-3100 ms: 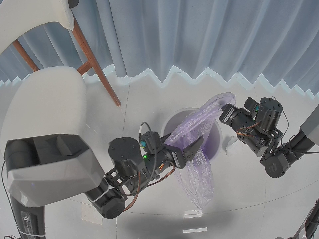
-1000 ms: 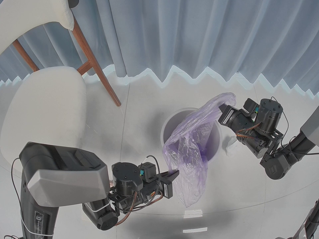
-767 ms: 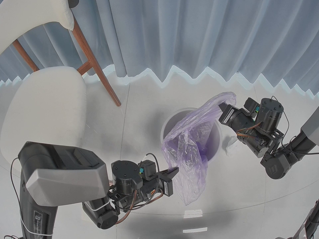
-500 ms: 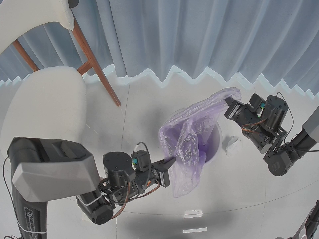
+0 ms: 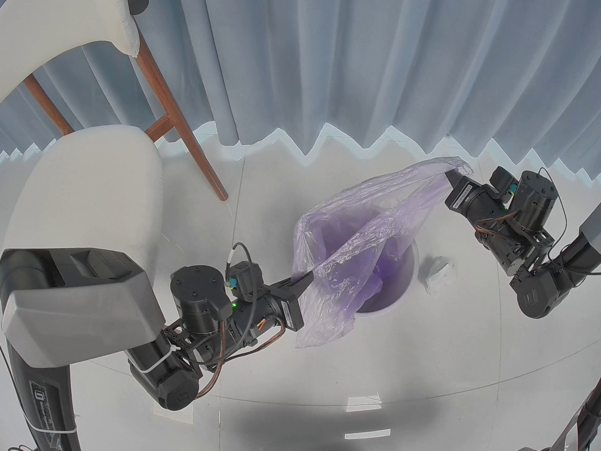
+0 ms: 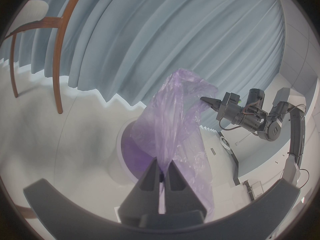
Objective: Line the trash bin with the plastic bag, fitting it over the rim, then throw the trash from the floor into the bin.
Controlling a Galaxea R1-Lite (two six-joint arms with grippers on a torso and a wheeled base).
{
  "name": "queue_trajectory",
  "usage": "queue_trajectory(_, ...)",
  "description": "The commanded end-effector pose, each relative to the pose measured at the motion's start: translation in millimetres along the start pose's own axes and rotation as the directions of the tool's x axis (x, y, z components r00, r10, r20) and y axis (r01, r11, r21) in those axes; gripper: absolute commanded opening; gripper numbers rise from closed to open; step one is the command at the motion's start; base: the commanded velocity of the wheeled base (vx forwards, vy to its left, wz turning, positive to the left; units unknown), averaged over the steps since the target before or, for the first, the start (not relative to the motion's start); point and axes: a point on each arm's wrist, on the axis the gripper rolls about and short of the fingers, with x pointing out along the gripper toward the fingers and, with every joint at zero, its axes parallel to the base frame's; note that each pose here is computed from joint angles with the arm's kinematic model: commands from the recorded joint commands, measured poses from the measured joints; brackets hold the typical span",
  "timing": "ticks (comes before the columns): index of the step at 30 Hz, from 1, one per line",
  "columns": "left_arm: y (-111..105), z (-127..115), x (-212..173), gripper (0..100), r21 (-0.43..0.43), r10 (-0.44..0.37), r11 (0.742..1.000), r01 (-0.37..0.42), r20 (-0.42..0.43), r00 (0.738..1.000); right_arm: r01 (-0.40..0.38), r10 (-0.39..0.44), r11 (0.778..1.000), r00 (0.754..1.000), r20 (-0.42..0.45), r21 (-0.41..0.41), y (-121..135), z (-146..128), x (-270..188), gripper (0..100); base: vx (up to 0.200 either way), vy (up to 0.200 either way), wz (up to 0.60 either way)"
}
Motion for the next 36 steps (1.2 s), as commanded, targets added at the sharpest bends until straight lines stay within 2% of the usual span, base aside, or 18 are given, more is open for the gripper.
queue_trajectory(1, 1.2, 9.5, -2.5, 0, 0.002, -0.004, 1.0, 0.004, 0.024, 1.0, 0.007, -0.007, 1.0, 1.0, 0.012, -0.01, -5.1, 4.9, 0.9, 0, 0.0, 0.0, 0.0)
queue_trajectory(6, 1.6, 11.1, -3.3, 0, 0.002, -0.006, 1.0, 0.006, 0.027, 1.0, 0.01, -0.01, 1.0, 1.0, 0.013, -0.012, -6.6, 5.4, 1.0, 0, 0.0, 0.0, 0.0)
queue_trajectory(26, 15.0, 42.2, -14.4, 0, -0.005, 0.034, 0.999, -0.033, 0.11, 0.993, 0.013, -0.012, 1.0, 1.0, 0.001, -0.017, -12.9, 4.8, -0.6, 0, 0.0, 0.0, 0.0)
queue_trajectory(32, 14.4, 43.4, -15.8, 0, -0.004, 0.017, 1.0, -0.016, 0.107, 0.994, 0.007, -0.007, 1.0, 1.0, -0.014, -0.017, -13.3, 2.0, -2.4, 0, 0.0, 0.0, 0.0)
queue_trajectory(36, 5.3, 38.8, -12.1, 0, -0.024, -0.016, 1.0, 0.018, 0.098, 0.995, -0.008, 0.006, 0.999, 0.999, -0.054, -0.039, -8.4, -8.6, -9.1, 0, 0.0, 0.0, 0.0)
